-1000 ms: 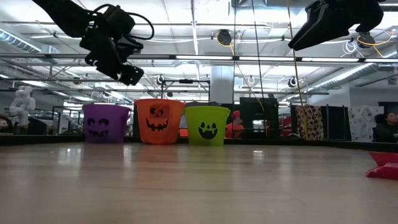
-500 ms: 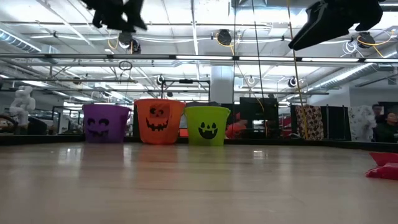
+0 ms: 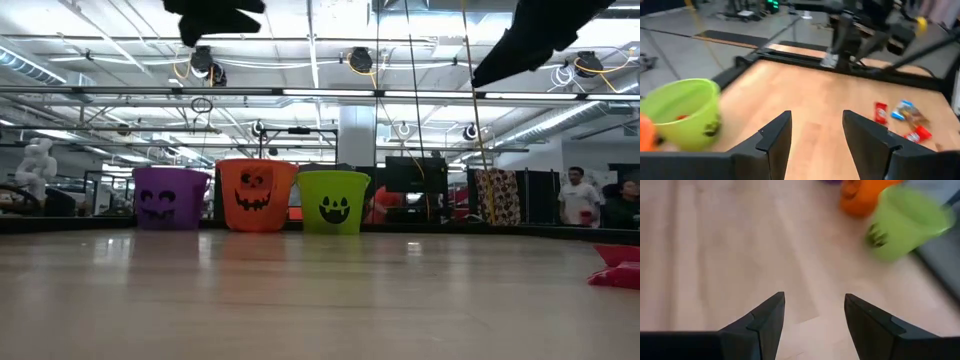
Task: Sort candy by brand, put in halloween buckets
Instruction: Put golden candy into the orange bucket, then put the red chocolate bar into the green bucket
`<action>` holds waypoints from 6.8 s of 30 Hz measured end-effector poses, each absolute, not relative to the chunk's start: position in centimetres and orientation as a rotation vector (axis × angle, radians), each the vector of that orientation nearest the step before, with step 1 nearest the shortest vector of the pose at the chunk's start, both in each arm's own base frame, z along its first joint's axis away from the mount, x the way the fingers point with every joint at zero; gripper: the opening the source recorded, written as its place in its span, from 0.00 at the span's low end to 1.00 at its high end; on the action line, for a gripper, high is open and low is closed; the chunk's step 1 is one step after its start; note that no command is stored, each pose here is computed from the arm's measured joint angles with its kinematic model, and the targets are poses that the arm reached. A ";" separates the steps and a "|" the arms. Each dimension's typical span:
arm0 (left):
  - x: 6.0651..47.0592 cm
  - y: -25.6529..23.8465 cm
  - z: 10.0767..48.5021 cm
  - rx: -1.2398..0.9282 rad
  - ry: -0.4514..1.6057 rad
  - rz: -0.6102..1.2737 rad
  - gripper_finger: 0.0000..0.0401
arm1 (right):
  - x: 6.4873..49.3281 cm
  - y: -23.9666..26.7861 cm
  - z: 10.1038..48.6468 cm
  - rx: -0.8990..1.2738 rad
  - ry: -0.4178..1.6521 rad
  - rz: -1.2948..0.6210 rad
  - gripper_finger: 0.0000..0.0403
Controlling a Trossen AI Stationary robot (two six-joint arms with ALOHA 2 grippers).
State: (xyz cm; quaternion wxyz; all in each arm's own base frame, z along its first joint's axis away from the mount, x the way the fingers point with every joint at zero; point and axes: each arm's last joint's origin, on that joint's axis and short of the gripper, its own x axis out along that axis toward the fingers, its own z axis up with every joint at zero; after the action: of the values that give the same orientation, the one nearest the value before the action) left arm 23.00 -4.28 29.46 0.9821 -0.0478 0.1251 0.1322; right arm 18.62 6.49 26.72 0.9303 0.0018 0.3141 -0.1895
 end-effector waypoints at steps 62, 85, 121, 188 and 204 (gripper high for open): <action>27.3 -10.8 23.6 0.012 0.355 0.034 0.45 | 15.4 26.1 14.7 -0.075 1.371 -0.114 0.36; 27.8 -10.4 24.8 0.237 0.235 0.075 0.45 | 16.7 24.4 27.5 -0.191 1.017 -0.044 0.00; 28.4 -9.0 27.4 0.278 0.018 0.299 0.45 | 13.9 9.8 29.6 -0.294 0.202 -0.679 0.00; 22.4 -10.3 31.2 0.382 0.089 0.511 0.45 | 33.7 -5.7 39.1 0.039 0.747 -0.233 0.56; 23.0 -10.6 30.1 0.283 0.098 0.473 0.45 | 23.8 8.8 24.9 0.143 0.859 -0.133 0.46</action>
State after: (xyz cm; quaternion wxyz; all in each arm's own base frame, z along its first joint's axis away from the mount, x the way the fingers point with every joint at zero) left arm 23.00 -10.64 30.12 0.9611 0.1397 0.0482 0.2335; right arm 23.85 8.85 24.91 0.9046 0.0690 0.4156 -0.0645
